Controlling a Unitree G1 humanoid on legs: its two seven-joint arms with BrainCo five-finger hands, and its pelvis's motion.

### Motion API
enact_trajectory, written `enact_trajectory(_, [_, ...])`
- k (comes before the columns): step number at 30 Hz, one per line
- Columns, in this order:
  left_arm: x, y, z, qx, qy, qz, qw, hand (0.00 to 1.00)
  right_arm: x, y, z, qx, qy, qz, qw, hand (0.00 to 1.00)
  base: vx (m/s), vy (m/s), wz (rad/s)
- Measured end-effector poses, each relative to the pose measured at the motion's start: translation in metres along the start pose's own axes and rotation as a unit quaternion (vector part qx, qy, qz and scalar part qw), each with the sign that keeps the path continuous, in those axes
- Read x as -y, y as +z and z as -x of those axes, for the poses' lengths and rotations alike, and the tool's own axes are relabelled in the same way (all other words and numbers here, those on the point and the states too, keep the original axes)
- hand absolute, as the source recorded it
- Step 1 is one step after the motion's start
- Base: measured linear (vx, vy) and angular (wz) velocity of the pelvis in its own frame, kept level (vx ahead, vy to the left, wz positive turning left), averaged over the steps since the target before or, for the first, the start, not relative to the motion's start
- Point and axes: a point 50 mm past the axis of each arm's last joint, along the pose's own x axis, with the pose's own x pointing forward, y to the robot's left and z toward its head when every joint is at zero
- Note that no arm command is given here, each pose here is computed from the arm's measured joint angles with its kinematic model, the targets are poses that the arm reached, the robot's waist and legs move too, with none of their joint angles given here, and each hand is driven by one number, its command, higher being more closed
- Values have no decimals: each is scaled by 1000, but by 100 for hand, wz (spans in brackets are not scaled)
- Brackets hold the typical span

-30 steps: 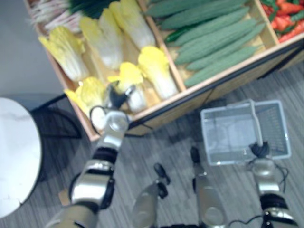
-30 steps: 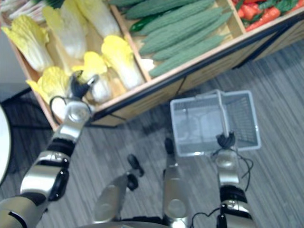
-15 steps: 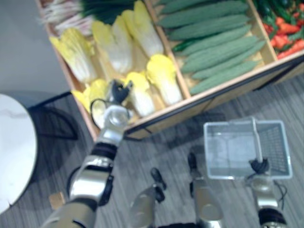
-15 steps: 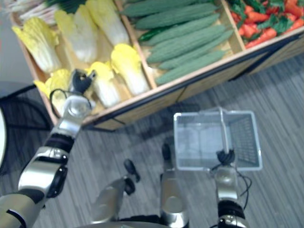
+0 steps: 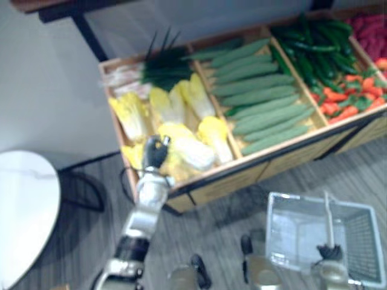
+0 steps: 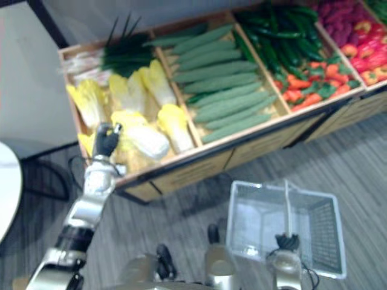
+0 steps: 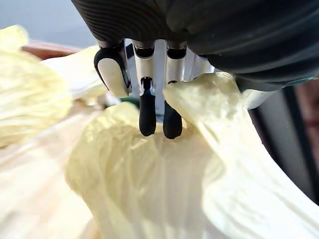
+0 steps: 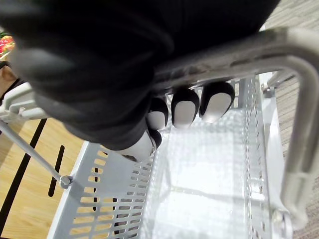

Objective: Pick vegetable in the basket

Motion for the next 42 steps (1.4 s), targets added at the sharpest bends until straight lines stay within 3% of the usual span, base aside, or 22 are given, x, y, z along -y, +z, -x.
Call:
enact_trajectory(3, [-22,0,13,-1,79,21,997,100,5,-6,1,-4,-2,12,1000,100,-21,80,-77])
enact_trajectory(7, [-26,1,25,-2,110,34,993,100,0,-34,14,-45,5,10,999,100,-37,105,-64])
enact_trajectory(13, [-33,3,23,3,134,28,991,100,-15,-40,16,-61,31,27,997,100,17,6,-136])
enact_trajectory(20, [6,17,31,16,58,63,996,100,-14,-47,17,-73,37,49,995,100,165,-78,-97])
enact_trajectory(26, [32,-5,52,-46,-6,69,997,100,-25,-36,17,-43,71,94,992,100,155,-104,-124])
enact_trajectory(32, [41,-16,64,-72,-25,76,994,100,-30,-2,12,30,77,122,989,100,172,108,-144])
enact_trajectory(37, [48,-17,72,-75,-50,77,993,100,-36,35,9,92,73,103,988,100,175,159,-70])
enact_trajectory(42, [83,-17,96,-86,-179,96,975,100,-38,68,5,140,67,87,984,100,180,155,6])
